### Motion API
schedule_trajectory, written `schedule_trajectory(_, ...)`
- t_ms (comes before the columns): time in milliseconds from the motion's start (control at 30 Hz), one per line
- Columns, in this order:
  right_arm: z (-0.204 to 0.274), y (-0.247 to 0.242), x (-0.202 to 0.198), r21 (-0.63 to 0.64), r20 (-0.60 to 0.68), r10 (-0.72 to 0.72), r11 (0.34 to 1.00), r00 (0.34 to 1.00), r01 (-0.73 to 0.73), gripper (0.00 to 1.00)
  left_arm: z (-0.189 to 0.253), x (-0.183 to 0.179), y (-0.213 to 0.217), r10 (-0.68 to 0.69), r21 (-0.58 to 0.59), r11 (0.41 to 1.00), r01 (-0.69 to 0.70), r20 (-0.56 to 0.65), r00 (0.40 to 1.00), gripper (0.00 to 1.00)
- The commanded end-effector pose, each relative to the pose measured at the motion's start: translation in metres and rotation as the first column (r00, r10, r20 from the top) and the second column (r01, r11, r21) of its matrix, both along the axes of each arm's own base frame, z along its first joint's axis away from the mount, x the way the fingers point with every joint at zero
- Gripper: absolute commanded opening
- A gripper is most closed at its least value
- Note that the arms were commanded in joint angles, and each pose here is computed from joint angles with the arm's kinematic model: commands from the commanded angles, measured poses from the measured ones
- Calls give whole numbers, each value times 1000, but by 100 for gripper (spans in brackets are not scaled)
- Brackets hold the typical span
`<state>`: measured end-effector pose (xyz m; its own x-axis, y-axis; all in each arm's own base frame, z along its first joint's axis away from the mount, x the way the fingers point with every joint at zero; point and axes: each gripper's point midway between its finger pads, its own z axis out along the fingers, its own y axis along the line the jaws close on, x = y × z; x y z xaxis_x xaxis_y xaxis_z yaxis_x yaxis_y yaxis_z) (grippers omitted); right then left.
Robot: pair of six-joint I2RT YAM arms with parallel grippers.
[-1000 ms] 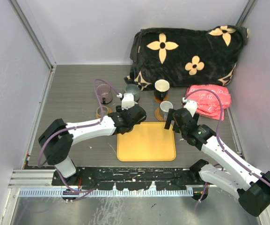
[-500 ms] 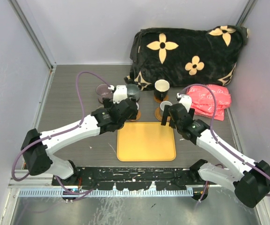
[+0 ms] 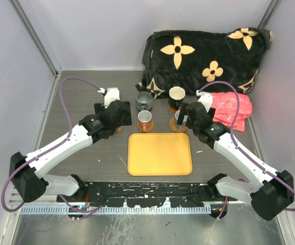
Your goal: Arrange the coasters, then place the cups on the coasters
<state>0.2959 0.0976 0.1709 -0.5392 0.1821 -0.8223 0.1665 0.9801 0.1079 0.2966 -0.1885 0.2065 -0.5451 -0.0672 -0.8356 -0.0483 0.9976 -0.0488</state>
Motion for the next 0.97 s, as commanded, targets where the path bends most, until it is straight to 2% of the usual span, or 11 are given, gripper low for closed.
schedule_trajectory(0,26,-11,20,25,58,-56,998,997,55,100,15,4,23,8,-31,999,-7,26,1000,98)
schedule_trajectory(100,28,-18,28,56,59,-71,996,996,68,100,17,7,34,21,-9,1000,-21,32,999,98)
schedule_trajectory(300,28,-37,39,12,35,-137,991,990,137,100,14,15,52,52,-15,999,-52,20,998,98)
schedule_trajectory(533,28,-50,45,19,22,-198,980,980,198,100,10,23,71,84,-29,996,-84,10,996,98)
schedule_trajectory(933,31,-58,46,16,30,-228,974,973,228,100,2,28,78,100,-51,994,-100,-11,995,98)
